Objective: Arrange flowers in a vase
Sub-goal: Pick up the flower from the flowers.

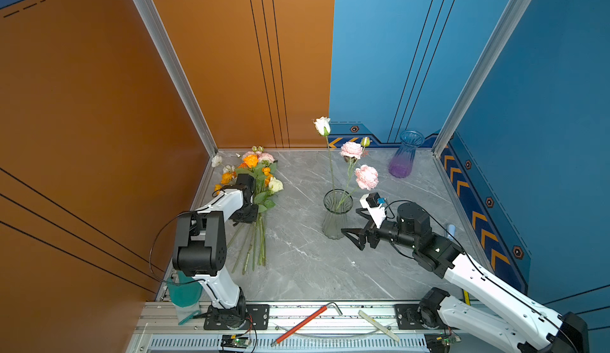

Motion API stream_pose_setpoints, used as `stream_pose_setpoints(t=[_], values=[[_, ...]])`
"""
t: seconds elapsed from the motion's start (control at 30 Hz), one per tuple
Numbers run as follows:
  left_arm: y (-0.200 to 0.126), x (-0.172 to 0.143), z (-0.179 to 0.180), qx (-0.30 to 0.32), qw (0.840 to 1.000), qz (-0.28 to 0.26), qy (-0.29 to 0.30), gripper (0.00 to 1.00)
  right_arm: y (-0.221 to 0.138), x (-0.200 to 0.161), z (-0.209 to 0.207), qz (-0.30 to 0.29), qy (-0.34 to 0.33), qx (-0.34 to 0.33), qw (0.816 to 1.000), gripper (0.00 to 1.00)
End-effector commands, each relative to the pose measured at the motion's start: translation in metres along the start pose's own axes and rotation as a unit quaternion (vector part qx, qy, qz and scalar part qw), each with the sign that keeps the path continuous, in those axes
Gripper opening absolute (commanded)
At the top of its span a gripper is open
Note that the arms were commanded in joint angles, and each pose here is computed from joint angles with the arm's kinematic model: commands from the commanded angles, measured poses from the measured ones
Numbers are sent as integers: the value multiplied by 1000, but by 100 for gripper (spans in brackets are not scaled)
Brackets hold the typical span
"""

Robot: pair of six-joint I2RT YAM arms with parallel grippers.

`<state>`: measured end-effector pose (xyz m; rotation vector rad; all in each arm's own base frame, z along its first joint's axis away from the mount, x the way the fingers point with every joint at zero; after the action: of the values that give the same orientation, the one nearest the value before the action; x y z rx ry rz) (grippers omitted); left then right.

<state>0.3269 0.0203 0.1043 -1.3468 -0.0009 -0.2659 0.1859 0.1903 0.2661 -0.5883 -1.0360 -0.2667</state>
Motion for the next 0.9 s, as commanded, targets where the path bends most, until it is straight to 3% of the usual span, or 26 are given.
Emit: stream_pose_setpoints(t=[0.0, 0.2, 0.33, 0.7, 0.87], values=[[7, 0, -1, -17, 1000, 6, 4, 30, -3, 7, 5, -11, -16, 9, 1000, 100], [-3, 1, -2, -32, 999, -12, 6, 11, -3, 6, 5, -11, -16, 8, 1000, 100], [-27, 0, -3, -26, 998, -55, 24, 1, -2, 6, 4, -11, -17, 6, 1000, 100], [-115, -1, 15, 44, 982, -183, 9, 0, -4, 7, 2, -24, -18, -4, 1000, 100], [-188, 5, -1, 41, 953, -300, -3, 0, -12, 8, -3, -52, -17, -27, 998, 100]])
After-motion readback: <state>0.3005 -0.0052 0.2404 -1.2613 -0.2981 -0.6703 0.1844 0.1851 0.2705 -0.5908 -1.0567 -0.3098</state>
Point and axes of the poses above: each gripper's point midway between its finger pads, its own y axis out along the fingers, its own z axis along the line the jaws close on, x = y × z, the point moved 7 cm from there along -y, back along the fingers, and after that the axes turned 10 degrees about y, right-handed, at the moved point
